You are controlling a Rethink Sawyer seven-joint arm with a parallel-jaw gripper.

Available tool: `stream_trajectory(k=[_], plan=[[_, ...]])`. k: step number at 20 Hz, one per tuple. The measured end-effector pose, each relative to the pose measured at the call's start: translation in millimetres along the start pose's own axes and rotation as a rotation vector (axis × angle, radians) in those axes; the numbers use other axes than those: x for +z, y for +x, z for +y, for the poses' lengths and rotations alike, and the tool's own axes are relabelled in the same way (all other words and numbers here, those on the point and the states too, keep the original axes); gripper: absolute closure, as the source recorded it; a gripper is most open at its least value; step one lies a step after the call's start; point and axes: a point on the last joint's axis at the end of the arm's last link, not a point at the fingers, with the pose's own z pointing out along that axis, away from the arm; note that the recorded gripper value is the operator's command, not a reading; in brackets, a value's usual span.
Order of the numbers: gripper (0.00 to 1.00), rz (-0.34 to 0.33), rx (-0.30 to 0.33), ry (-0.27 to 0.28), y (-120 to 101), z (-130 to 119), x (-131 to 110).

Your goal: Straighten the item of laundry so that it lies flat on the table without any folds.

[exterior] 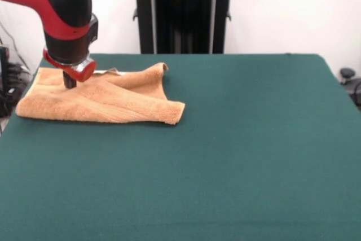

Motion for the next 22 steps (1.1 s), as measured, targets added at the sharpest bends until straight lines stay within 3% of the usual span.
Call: stream_trajectory(k=[1, 22], plan=[[0.00, -0.001, 0.000, 0.001, -0.2, -0.6, -0.4], [0.00, -0.004, 0.011, 0.007, -2.0, -6.2, -3.2]])
